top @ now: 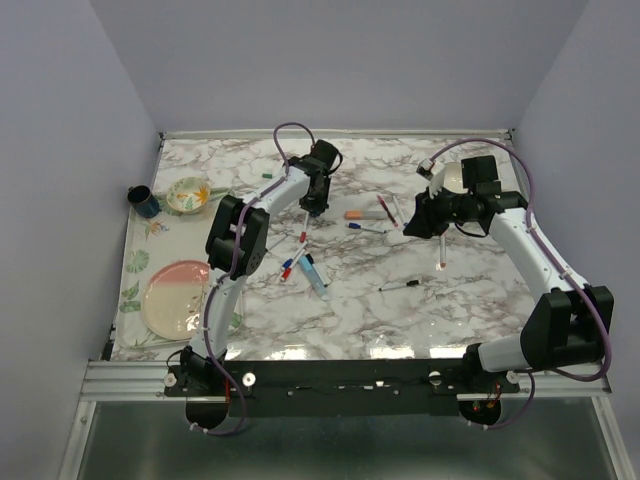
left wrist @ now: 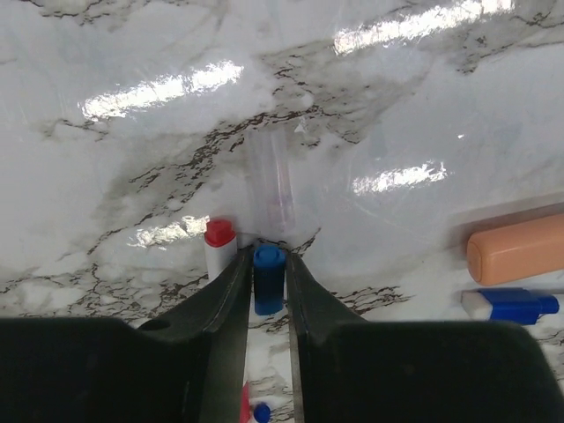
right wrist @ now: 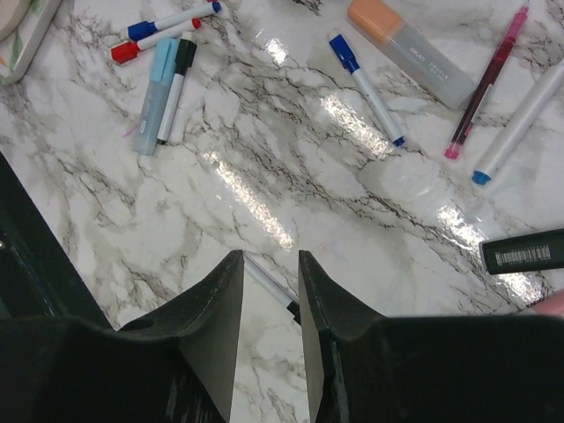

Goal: Open the pen caps
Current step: Place the pen cap on the table with the left arm, then grab a pen on the table with the right arm

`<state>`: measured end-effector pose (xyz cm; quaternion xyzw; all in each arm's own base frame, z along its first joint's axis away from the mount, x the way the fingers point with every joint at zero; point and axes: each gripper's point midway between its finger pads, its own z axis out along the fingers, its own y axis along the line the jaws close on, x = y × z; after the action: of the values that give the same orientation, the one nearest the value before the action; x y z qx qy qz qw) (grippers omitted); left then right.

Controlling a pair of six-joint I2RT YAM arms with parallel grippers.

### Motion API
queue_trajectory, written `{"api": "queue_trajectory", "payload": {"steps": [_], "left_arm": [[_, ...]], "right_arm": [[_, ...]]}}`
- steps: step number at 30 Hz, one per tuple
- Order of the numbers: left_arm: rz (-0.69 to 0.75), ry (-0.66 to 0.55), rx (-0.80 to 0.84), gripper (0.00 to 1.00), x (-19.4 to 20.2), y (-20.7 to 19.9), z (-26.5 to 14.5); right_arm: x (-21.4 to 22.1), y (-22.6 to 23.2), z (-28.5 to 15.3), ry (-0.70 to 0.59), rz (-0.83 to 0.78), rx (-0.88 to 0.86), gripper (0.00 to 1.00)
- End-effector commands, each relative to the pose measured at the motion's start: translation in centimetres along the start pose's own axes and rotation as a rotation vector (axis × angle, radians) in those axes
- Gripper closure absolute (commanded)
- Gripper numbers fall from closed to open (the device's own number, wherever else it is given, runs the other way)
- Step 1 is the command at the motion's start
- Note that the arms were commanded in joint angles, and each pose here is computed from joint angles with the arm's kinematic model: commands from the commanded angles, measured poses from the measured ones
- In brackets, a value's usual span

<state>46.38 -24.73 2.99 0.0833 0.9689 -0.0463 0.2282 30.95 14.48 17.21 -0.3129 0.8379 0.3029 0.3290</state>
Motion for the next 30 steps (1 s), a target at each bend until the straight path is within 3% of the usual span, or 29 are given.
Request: {"api": "queue_trajectory", "payload": {"steps": [1, 7, 13, 21, 25, 26, 30], "left_arm": [[-0.01, 0.001, -0.003, 0.65, -0.5, 0.6, 0.7], [-0.017, -0.011, 0.014, 0.58, -1.0, 0.6, 0.0], [-0.013, -0.107, 0.066, 0.48, -3.4, 0.0, -3.7], [-0.032, -0.325, 0.175, 0.23, -6.1, -0.4, -13.2], [-0.056, -0.422, 0.235, 0.14, -5.3, -0.2, -17.1], [-0.059, -0.478, 0.25, 0.09, -5.6, -0.1, -19.7], [-0.074, -0.574, 0.262, 0.05, -4.2, 1.2, -24.0]], "right_arm": [[0.4, 0.1, -0.1, 0.001, -0.006, -0.015, 0.62], [0.6, 0.0, 0.0, 0.007, -0.002, -0.017, 0.62], [0.8, -0.1, 0.1, 0.016, -0.019, -0.016, 0.62], [1.2, -0.2, -0.2, 0.022, -0.062, -0.002, 0.62], [1.3, -0.3, -0.4, 0.016, -0.082, 0.011, 0.61], [1.7, -0.3, -0.3, 0.021, -0.082, 0.015, 0.61], [1.7, -0.6, -0.6, 0.006, -0.111, 0.053, 0.61]]}}
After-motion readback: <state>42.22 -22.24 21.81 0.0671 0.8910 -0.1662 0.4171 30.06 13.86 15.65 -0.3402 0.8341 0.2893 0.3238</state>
